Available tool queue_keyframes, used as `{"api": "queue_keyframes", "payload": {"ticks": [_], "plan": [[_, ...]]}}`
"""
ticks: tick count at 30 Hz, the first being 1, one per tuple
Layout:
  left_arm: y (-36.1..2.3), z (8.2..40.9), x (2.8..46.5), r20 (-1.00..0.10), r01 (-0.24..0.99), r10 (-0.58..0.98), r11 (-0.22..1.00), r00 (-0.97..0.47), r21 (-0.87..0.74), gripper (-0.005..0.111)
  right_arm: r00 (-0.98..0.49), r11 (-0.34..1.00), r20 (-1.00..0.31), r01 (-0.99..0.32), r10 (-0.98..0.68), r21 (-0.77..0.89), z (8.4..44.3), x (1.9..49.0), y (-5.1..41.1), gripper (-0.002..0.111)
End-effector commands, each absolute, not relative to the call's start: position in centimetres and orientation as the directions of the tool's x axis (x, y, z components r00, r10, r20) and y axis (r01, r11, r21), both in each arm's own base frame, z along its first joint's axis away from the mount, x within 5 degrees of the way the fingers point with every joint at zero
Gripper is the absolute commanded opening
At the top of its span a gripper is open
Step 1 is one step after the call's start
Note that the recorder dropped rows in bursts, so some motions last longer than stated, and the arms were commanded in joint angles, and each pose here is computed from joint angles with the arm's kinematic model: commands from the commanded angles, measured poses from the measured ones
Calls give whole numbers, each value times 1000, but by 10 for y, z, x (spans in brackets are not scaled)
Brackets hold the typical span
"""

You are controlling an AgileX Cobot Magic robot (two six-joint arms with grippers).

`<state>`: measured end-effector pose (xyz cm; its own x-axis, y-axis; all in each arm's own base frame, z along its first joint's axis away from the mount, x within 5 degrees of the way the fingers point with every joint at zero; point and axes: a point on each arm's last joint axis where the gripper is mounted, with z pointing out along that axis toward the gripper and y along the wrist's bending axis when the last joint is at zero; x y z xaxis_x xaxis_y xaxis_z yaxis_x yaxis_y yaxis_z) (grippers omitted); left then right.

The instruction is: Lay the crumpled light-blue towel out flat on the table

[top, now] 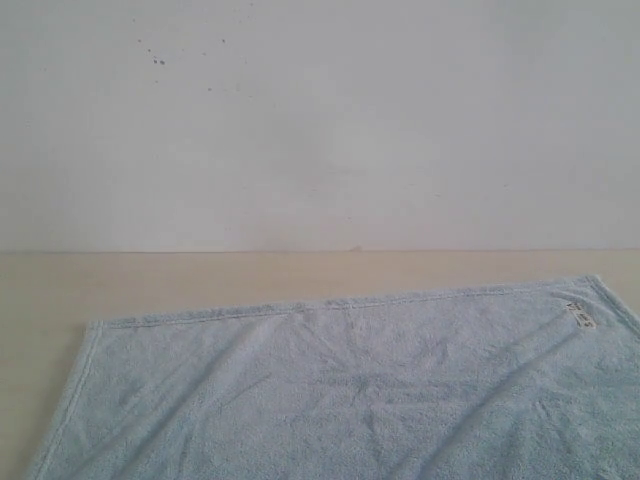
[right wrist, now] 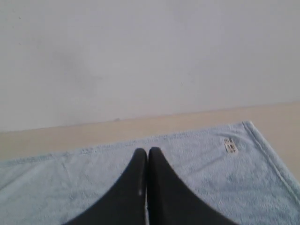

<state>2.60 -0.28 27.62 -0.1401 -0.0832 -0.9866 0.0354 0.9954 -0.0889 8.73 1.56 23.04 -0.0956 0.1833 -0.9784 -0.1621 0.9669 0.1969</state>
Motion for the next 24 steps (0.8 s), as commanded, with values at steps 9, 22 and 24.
{"api": "queue_keyframes", "payload": {"ticks": [9, 22, 24], "plan": [[-4, 276, 25, -985, 47, -101, 993, -138, -108, 4, -242, 950, -943, -157, 229, 271, 194, 82, 18, 0], [-4, 276, 25, -985, 47, -101, 993, -138, -108, 4, -190, 952, -948, -124, 254, 280, 198, 83, 14, 0], [-4, 276, 25, -985, 47, -101, 993, -138, -108, 4, -157, 960, -962, -134, 223, 244, 201, 81, 13, 0]]}}
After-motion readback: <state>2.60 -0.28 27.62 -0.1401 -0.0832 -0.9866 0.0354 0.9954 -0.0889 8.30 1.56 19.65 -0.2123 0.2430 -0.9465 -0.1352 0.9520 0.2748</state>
